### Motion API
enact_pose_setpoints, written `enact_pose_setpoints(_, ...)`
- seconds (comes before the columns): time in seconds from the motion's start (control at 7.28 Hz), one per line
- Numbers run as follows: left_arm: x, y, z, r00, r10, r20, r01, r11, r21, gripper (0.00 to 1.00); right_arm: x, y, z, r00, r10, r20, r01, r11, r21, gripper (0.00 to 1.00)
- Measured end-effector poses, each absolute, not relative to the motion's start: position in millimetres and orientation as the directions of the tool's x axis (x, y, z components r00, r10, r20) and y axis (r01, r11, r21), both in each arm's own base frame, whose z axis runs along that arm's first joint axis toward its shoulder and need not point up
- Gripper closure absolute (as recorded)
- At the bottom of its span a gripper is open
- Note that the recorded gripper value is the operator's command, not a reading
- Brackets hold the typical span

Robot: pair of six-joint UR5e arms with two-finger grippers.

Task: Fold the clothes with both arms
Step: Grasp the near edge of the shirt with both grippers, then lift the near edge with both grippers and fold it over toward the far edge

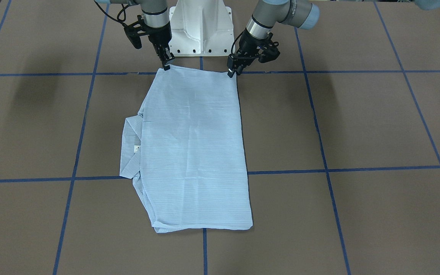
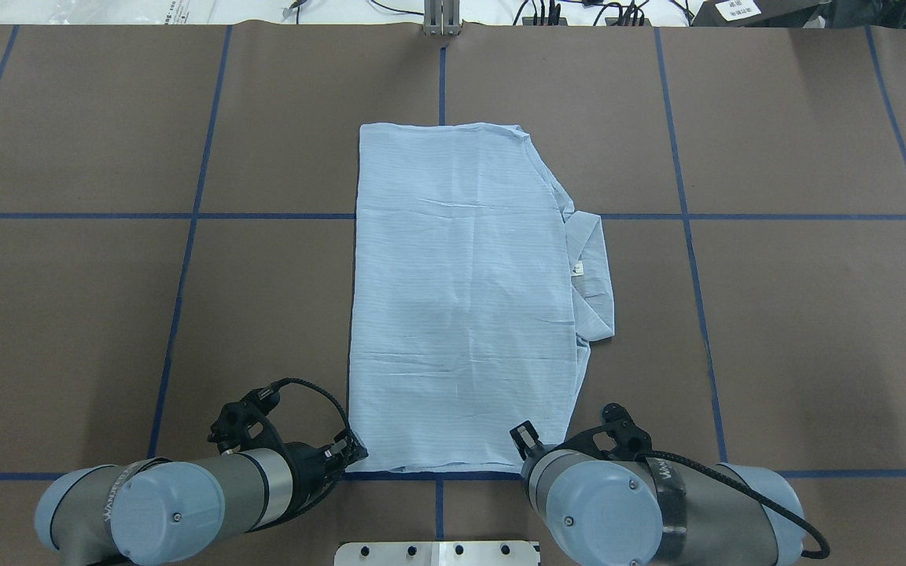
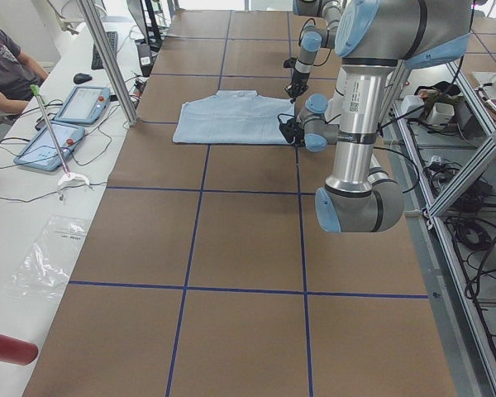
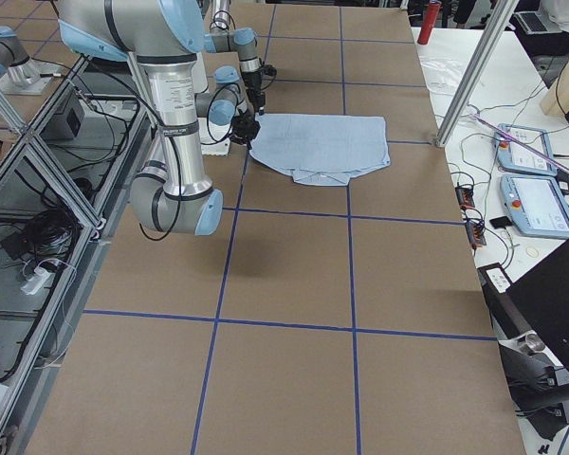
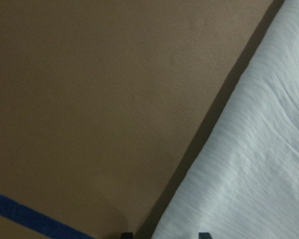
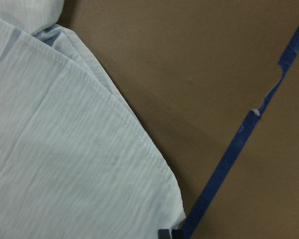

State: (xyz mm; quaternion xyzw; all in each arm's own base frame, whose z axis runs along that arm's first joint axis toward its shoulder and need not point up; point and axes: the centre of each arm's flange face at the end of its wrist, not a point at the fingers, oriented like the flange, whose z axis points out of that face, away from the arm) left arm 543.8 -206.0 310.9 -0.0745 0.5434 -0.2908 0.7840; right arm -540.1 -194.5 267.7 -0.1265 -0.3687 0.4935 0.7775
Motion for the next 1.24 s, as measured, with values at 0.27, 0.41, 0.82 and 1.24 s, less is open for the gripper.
enact_pose_setpoints(0.27,546,-201,311,0.239,-0.547,-0.802,0.372,0.815,-0.444,1.00,-540,-194,268,0.241,0.860,0.449,-0.674,0.481,-0.560,1.00)
enact_pose_setpoints(0.41,547,-199,311,0.241,-0.548,-0.801,0.368,0.815,-0.447,1.00,-540,-194,268,0.241,0.860,0.449,-0.674,0.481,-0.560,1.00)
enact_pose_setpoints(0.82,541,-196,299,0.221,-0.548,-0.807,0.353,0.816,-0.457,1.00,-537,-194,264,0.240,0.861,0.449,-0.673,0.481,-0.562,1.00)
enact_pose_setpoints(1.24,485,-201,232,0.115,-0.541,-0.833,0.306,0.817,-0.489,1.00,-491,-191,226,0.235,0.861,0.451,-0.669,0.480,-0.568,1.00)
